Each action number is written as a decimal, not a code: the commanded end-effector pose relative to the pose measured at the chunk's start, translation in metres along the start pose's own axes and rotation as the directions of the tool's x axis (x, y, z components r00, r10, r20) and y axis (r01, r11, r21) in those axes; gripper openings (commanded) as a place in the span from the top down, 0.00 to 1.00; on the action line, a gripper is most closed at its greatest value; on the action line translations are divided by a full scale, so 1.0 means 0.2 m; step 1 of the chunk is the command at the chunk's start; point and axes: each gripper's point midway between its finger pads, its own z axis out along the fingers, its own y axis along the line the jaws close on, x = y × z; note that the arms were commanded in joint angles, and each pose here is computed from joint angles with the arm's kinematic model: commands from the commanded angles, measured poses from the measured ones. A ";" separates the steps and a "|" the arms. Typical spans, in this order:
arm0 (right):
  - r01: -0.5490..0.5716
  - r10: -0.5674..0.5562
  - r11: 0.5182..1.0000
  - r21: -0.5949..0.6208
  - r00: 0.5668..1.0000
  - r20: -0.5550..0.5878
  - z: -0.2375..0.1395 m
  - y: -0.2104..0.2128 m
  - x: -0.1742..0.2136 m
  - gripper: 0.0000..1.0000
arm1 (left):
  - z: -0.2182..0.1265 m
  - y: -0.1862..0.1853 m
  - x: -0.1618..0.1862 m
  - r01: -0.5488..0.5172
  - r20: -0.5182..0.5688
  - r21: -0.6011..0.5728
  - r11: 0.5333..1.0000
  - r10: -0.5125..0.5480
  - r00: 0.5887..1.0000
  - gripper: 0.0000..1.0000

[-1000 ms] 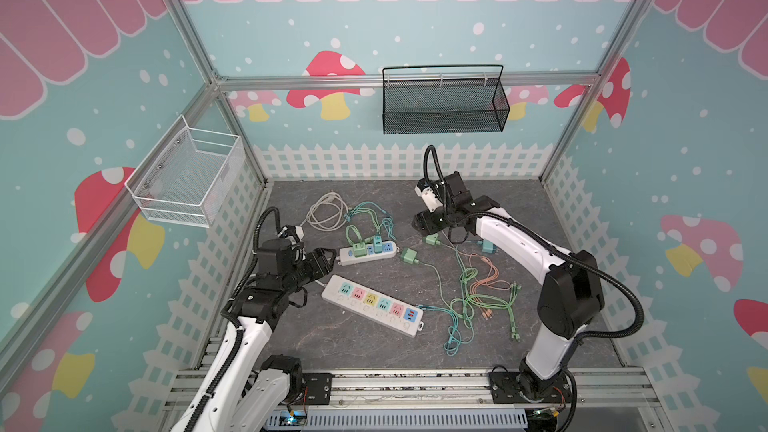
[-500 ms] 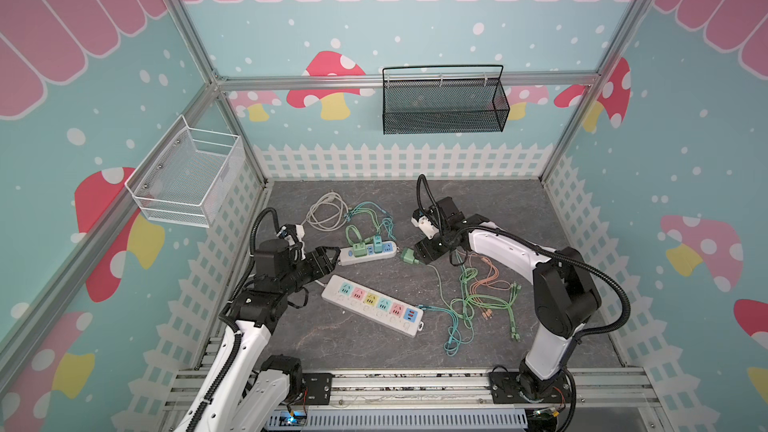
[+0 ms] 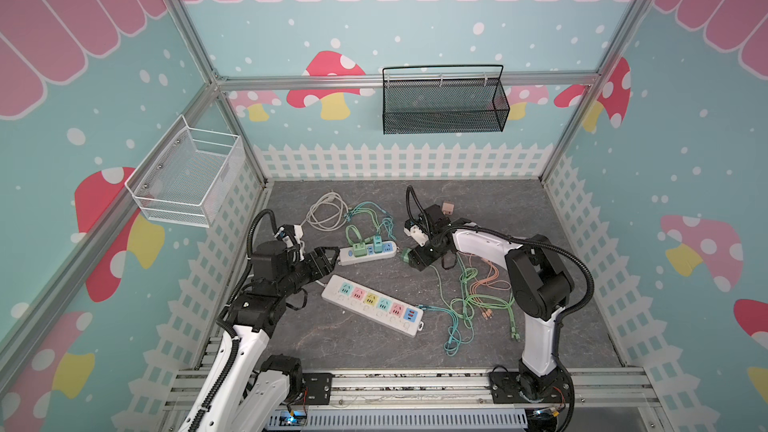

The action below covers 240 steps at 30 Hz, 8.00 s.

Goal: Insert the plug

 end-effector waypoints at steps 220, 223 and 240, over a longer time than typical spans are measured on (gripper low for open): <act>0.464 0.495 0.492 -0.737 0.547 0.675 -1.58 0.98 -0.65 0.76 | -0.20 -0.95 -0.14 -0.243 0.302 0.827 0.507 -0.035 0.953 0.97; 0.464 0.493 0.499 -0.732 0.543 0.680 -1.57 0.97 -0.65 0.82 | -0.19 -0.95 -0.13 -0.234 0.292 0.827 0.511 -0.035 0.956 0.91; 0.240 0.296 0.827 -0.509 0.582 0.757 -1.45 0.47 -0.73 0.97 | -0.16 -0.67 -0.02 -0.257 0.312 0.602 0.756 0.073 0.947 0.30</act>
